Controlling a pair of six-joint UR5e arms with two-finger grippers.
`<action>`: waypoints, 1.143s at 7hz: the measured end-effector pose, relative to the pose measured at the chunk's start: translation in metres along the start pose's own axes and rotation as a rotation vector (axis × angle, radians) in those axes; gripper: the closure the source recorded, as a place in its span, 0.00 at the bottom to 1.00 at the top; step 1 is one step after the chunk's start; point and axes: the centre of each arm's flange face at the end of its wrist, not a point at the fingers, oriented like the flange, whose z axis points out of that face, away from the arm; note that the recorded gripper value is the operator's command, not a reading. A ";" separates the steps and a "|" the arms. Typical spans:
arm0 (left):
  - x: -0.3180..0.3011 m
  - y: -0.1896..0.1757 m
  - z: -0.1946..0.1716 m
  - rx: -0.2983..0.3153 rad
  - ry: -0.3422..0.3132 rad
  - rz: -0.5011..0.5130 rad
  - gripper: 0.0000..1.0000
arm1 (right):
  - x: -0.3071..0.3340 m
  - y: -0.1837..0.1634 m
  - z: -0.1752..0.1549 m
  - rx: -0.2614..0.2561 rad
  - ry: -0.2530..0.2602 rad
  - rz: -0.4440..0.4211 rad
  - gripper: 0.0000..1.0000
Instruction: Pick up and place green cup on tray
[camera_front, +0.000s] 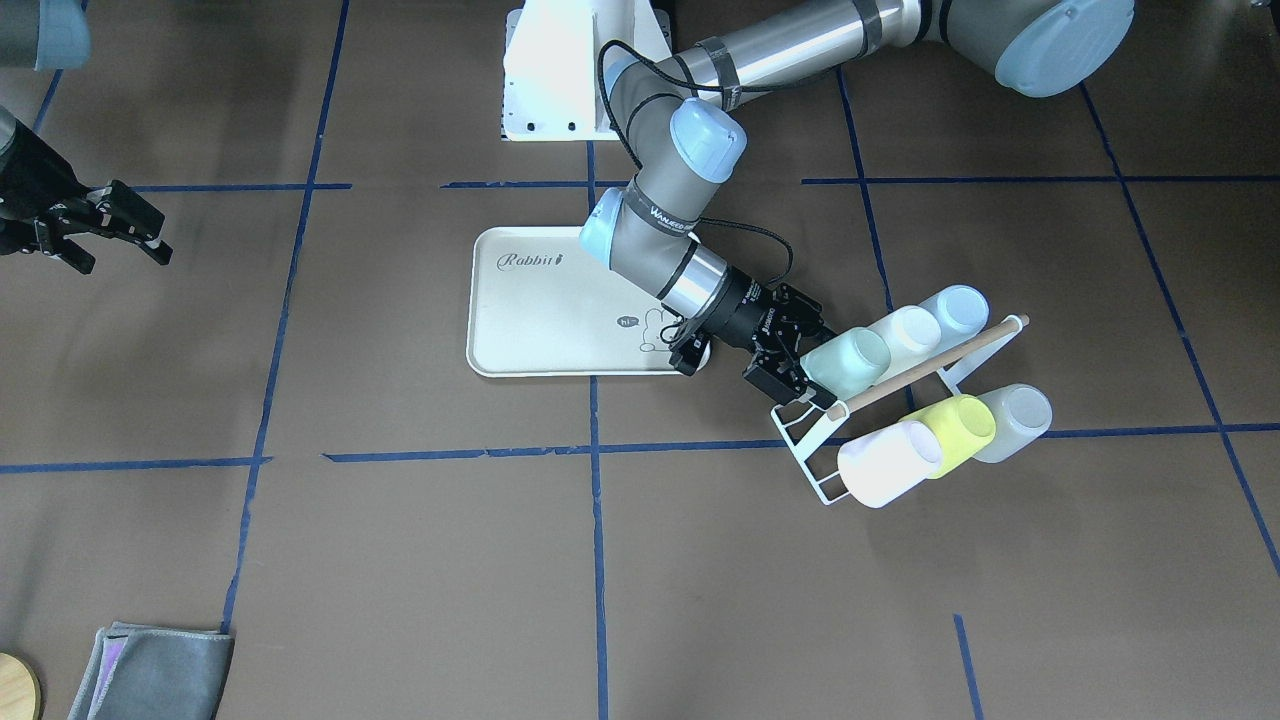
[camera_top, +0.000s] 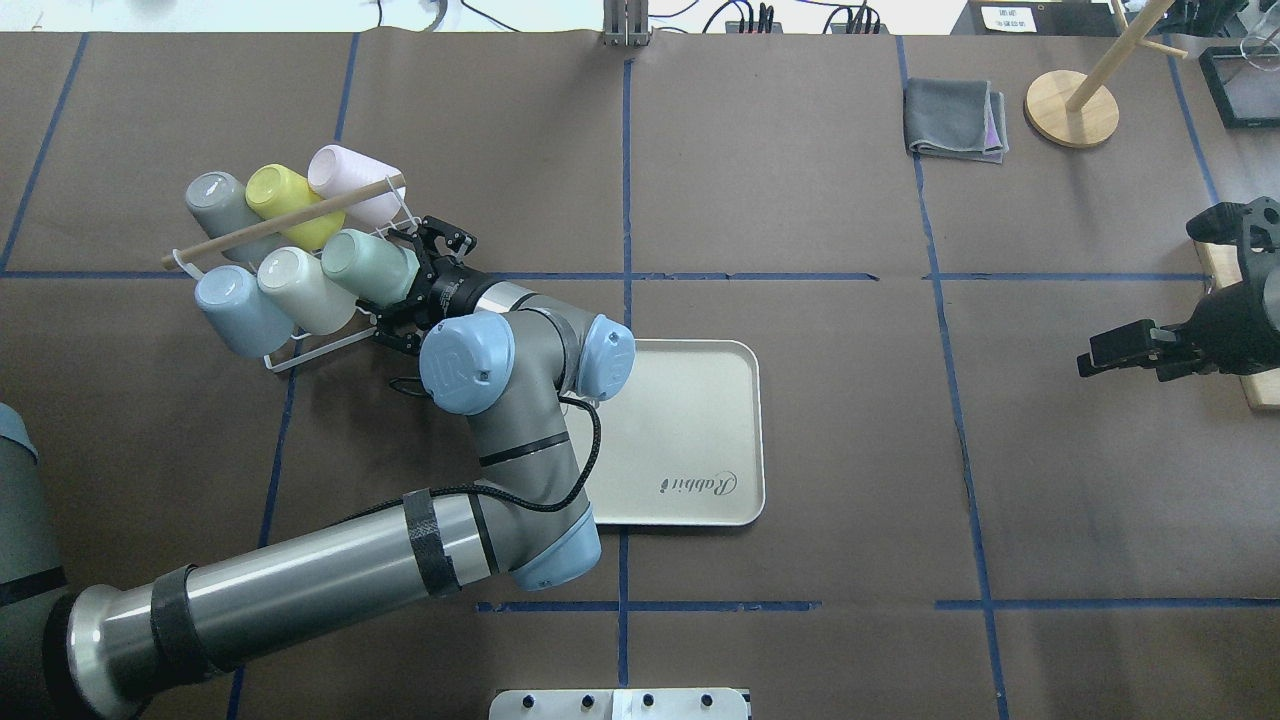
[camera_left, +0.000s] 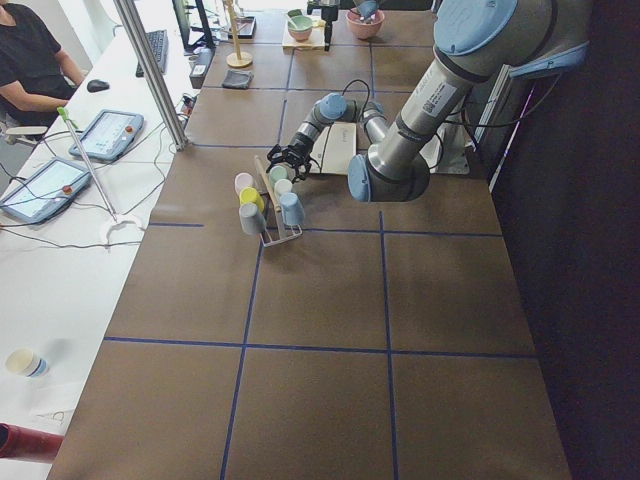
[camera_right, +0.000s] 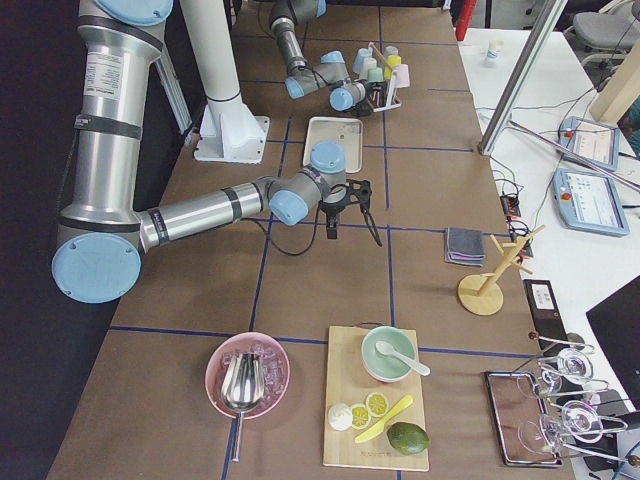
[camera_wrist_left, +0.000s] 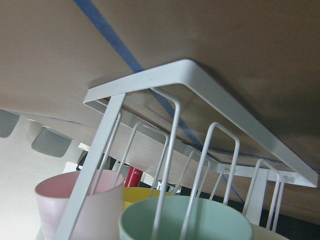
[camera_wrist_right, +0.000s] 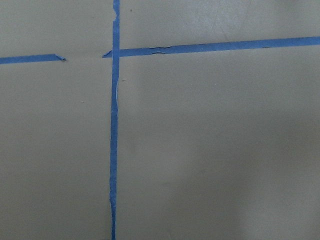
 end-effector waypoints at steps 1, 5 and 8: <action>0.000 0.000 0.000 0.001 0.000 -0.001 0.45 | 0.000 0.000 0.000 0.000 -0.001 -0.001 0.00; -0.012 0.014 -0.002 0.021 -0.012 -0.010 0.67 | -0.001 0.000 0.000 0.002 -0.003 -0.002 0.00; -0.020 0.055 0.000 0.040 -0.038 0.038 0.67 | -0.001 0.000 0.000 0.002 -0.003 -0.002 0.00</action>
